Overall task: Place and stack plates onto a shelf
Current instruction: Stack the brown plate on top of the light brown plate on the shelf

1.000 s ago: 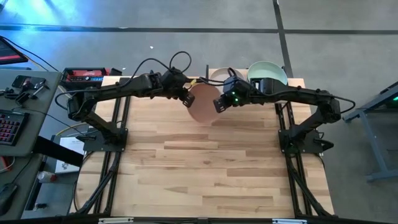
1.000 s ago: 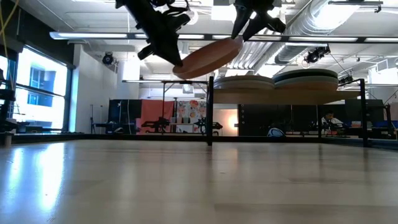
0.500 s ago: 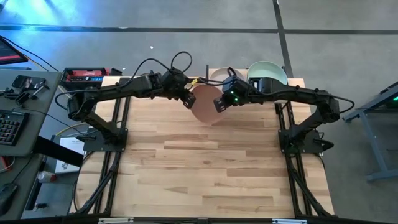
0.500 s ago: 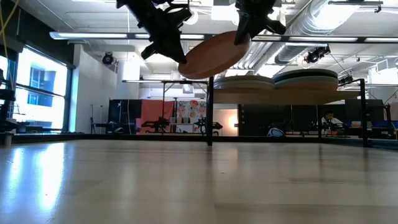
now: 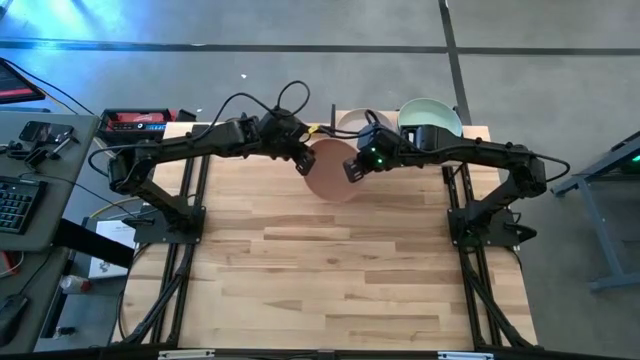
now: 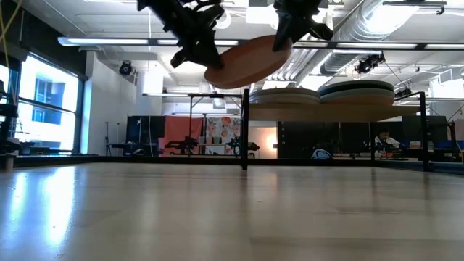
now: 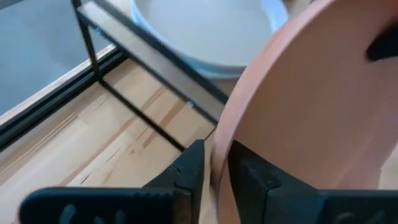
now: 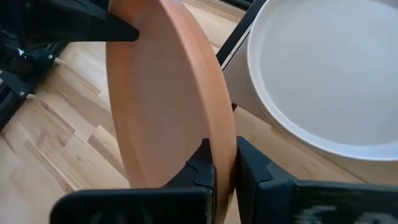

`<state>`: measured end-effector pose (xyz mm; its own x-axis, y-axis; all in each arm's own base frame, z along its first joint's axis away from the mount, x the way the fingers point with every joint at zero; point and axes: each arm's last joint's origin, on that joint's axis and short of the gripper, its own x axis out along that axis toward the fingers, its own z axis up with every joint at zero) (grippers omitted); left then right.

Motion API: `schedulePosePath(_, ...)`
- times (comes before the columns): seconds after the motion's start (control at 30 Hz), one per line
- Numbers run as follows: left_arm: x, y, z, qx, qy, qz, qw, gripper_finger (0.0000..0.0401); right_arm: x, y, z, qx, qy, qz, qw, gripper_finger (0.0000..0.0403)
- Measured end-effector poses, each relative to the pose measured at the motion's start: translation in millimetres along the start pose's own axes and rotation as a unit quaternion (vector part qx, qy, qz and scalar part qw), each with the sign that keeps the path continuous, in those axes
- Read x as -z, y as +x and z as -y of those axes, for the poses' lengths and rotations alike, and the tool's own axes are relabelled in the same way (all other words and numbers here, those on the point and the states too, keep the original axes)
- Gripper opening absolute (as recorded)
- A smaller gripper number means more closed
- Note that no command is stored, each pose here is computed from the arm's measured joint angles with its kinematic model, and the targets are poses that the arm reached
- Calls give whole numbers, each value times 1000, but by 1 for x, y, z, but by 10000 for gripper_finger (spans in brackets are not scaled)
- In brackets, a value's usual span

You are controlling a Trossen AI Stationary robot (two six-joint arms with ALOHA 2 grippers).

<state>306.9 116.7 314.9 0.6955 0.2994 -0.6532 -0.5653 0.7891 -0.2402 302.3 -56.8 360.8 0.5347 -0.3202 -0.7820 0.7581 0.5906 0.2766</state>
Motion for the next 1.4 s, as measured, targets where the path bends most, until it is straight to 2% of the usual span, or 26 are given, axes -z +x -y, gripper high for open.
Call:
schedulePosePath(0.27, -3, -3, 0, 6, -6, 13, 1000, 106, -1, 1, 8, 20, -4, -17, 1000, 6)
schedulePosePath(0.47, -8, -17, -5, 4, -13, 35, 999, 110, -8, 3, 25, 45, -20, -37, 998, 6)
schedulePosePath(0.6, -12, -28, -10, 2, -19, 52, 998, 110, -20, 5, 40, 43, -43, -43, 997, 6)
schedulePosePath(0.77, -14, -34, -11, 2, -21, 59, 998, 110, -40, 2, 70, 19, -49, -44, 998, 6)
schedulePosePath(1.03, -13, -33, -12, 0, -9, 55, 998, 110, -78, -9, 129, -58, -33, 0, 998, 6)
schedulePosePath(1.23, -14, -33, -13, -4, -10, 56, 998, 110, -95, -17, 180, -62, 12, 32, 998, 7)
schedulePosePath(1.4, -14, -33, -14, -15, -10, 60, 998, 110, -101, -17, 211, -82, 45, 30, 995, 7)
